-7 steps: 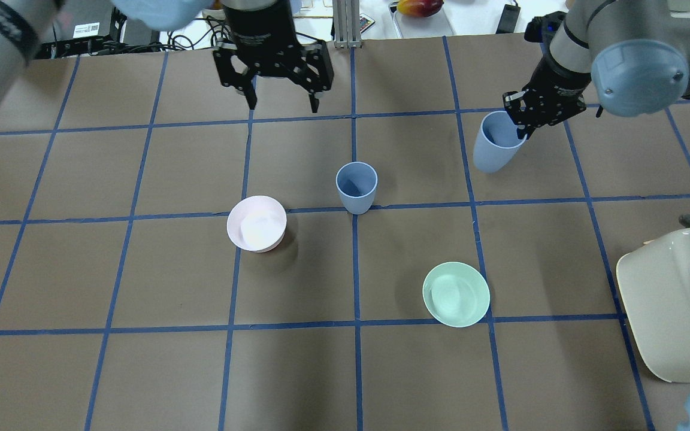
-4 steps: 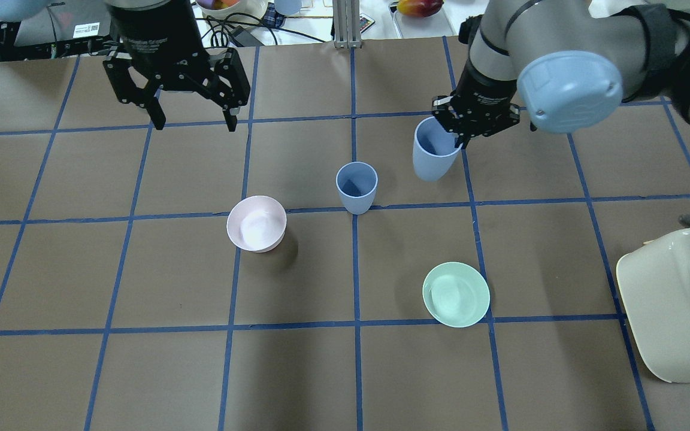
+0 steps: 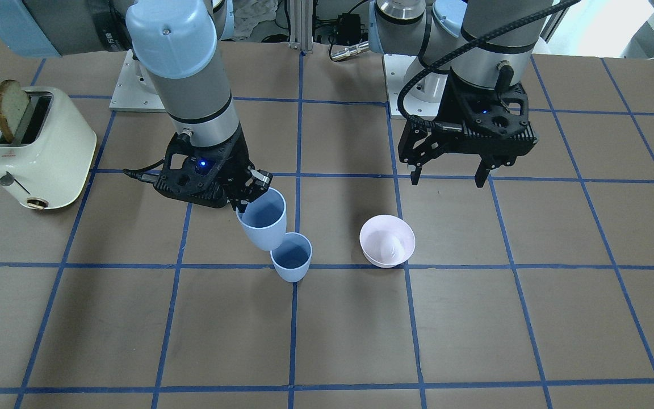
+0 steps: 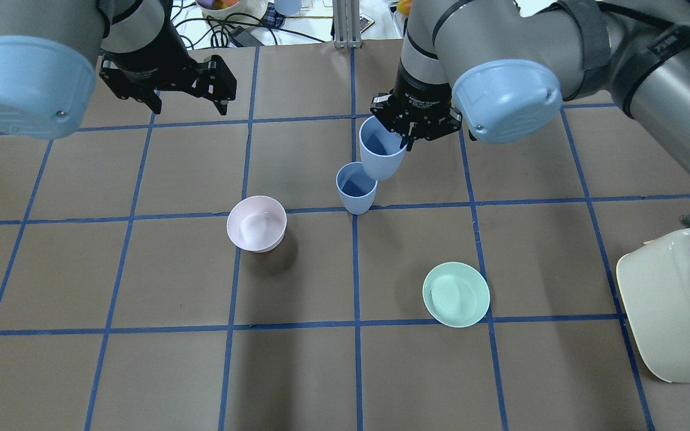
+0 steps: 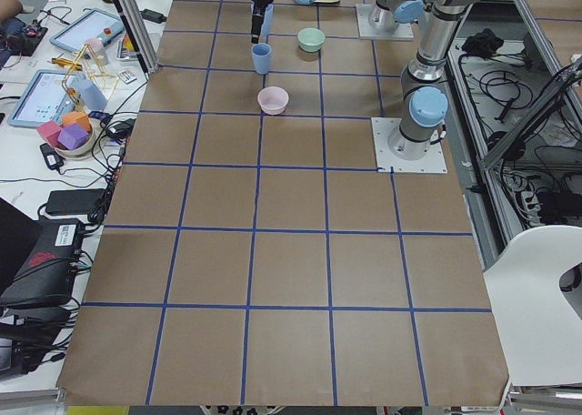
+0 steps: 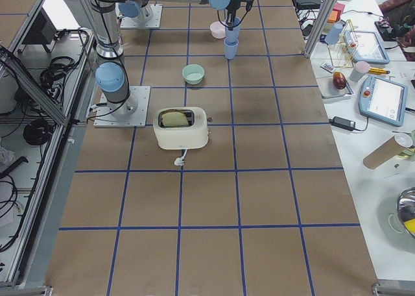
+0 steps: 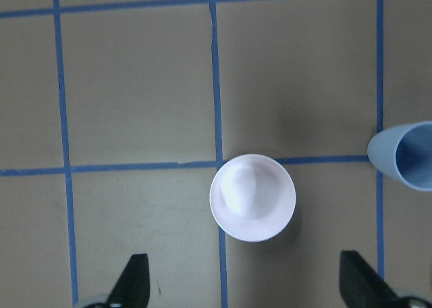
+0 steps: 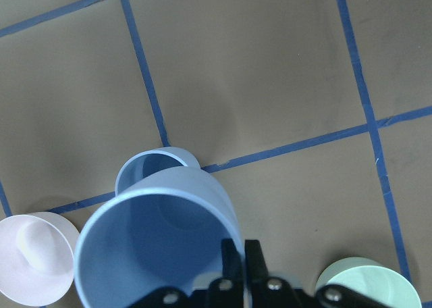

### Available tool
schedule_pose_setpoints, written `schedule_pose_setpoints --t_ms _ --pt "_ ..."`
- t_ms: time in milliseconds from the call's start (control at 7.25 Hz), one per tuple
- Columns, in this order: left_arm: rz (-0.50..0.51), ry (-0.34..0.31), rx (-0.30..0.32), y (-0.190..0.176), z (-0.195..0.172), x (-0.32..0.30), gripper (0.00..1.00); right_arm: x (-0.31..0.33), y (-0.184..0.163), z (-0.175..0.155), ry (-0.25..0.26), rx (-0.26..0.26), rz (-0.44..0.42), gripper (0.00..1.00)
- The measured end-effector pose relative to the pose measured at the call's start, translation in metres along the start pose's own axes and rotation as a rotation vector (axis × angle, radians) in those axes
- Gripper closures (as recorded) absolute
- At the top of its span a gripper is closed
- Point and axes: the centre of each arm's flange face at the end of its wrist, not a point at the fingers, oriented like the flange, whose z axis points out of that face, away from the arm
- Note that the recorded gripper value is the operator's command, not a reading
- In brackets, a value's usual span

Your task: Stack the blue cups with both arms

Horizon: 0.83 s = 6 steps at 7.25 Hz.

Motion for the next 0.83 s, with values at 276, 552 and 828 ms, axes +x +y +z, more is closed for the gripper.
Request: schedule_pose_setpoints --t_ms 276,552,828 --pt "-0.018 0.041 0.006 0.001 -0.006 -0.02 0.0 -0.019 0.003 0.016 0.007 -0.007 0.002 1.0" --pt "-0.068 0.053 -0.096 0.011 -0.014 -0.034 0.0 -0.027 0.005 0.022 0.007 -0.01 -0.003 1.0" --pt "-0.105 0.053 -0.198 0.02 -0.022 -0.037 0.0 -0.03 0.003 0.032 0.009 -0.02 0.021 1.0"
